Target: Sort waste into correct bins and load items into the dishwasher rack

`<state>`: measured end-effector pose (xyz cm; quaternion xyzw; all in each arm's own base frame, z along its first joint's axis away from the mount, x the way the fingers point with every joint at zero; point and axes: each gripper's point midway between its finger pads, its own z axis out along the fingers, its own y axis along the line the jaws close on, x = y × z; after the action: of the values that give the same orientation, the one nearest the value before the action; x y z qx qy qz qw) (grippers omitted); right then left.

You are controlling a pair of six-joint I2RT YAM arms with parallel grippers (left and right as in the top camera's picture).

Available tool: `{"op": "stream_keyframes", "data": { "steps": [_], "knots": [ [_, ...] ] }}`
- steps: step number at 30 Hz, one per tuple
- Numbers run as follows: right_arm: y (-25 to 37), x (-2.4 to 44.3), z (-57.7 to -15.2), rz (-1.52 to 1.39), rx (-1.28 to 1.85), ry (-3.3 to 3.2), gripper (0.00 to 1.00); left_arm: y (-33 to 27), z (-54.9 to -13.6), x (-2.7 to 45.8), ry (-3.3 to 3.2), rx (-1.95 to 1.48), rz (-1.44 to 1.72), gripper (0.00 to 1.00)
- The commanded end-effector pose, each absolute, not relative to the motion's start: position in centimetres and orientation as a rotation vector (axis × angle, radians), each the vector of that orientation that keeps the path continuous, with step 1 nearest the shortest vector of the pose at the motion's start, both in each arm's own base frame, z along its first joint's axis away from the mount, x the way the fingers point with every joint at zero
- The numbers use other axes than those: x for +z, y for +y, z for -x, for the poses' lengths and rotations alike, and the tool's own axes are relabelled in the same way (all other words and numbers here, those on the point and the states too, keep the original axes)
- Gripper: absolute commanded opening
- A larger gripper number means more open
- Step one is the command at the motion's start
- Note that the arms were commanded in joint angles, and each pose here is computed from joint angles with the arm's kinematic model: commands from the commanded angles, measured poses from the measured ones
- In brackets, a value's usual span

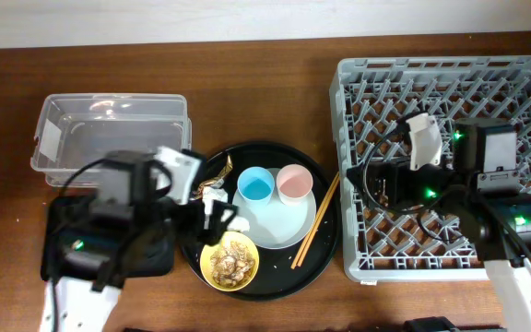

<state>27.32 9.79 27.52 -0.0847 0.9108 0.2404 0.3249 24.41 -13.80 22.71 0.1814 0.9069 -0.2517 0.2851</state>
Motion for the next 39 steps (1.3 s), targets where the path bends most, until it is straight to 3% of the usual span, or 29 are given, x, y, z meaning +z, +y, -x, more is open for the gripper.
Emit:
{"op": "stream_keyframes", "data": {
  "steps": [1,5,8,10,11,14,18,20,24,25,26,27,28,29,30,31,36,39],
  "knots": [
    [9.6,29.6,-27.5,0.17,0.622,2.342,0.98,-19.3,-24.3,23.7,2.318,-0.914,-0.674,0.99],
    [9.4,29.7,-26.5,0.164,0.621,2.365,0.98,-18.3,-30.9,15.3,2.54,-0.3,-0.42,0.95],
    [9.4,28.9,-25.7,0.152,0.625,2.41,0.98,-17.6,-33.3,11.6,2.592,-0.156,-0.294,0.84],
    [9.3,28.8,-25.7,0.15,0.622,2.416,0.98,-17.2,-34.5,12.0,2.544,-0.105,-0.263,0.84],
    [9.3,28.7,-25.7,0.149,0.623,2.42,0.99,-17.4,-34.8,12.1,2.536,-0.119,-0.243,0.79],
    [9.3,27.9,-26.0,0.139,0.628,2.457,0.98,-17.6,-35.0,9.5,2.588,-0.092,-0.255,0.75],
    [9.3,26.6,-25.6,0.121,0.635,2.529,0.98,-17.9,-34.6,7.4,2.65,-0.098,-0.277,0.23],
    [9.3,26.6,-25.5,0.119,0.636,2.534,0.98,-17.8,-34.4,7.2,2.662,-0.093,-0.28,0.01],
    [9.2,26.4,-25.3,0.115,0.633,2.545,0.98,-17.7,-33.6,6.6,2.703,-0.094,-0.293,0.01],
    [9.2,26.4,-25.3,0.116,0.633,2.546,0.98,-17.7,-33.6,6.4,2.707,-0.091,-0.293,0.16],
    [9.2,26.4,-25.3,0.114,0.633,2.549,0.98,-17.7,-33.5,6.2,2.714,-0.088,-0.295,0.24],
    [9.2,26.3,-25.2,0.114,0.634,2.552,0.98,-17.7,-33.5,6.2,2.714,-0.087,-0.295,0.25],
    [9.2,26.3,-25.1,0.112,0.634,2.558,0.98,-17.7,-33.6,6.2,2.713,-0.089,-0.295,0.24],
    [9.2,26.2,-25.0,0.111,0.634,2.56,0.98,-17.8,-33.4,6.1,2.718,-0.097,-0.298,0.0],
    [9.2,26.1,-24.9,0.109,0.635,2.569,0.99,-17.7,-33.2,6.2,2.732,-0.093,-0.301,0.0],
    [9.2,26.0,-24.7,0.108,0.636,2.577,0.98,-17.3,-33.2,7.3,2.743,-0.093,-0.282,0.0],
    [9.7,26.4,-24.9,0.13,0.674,2.552,0.98,-15.0,-33.0,25.6,2.453,-0.619,-0.127,0.0],
    [15.4,32.2,-24.0,0.504,1.114,2.214,0.87,-16.9,-28.8,35.4,2.091,-1.2,-0.391,0.0]
  ]
}}
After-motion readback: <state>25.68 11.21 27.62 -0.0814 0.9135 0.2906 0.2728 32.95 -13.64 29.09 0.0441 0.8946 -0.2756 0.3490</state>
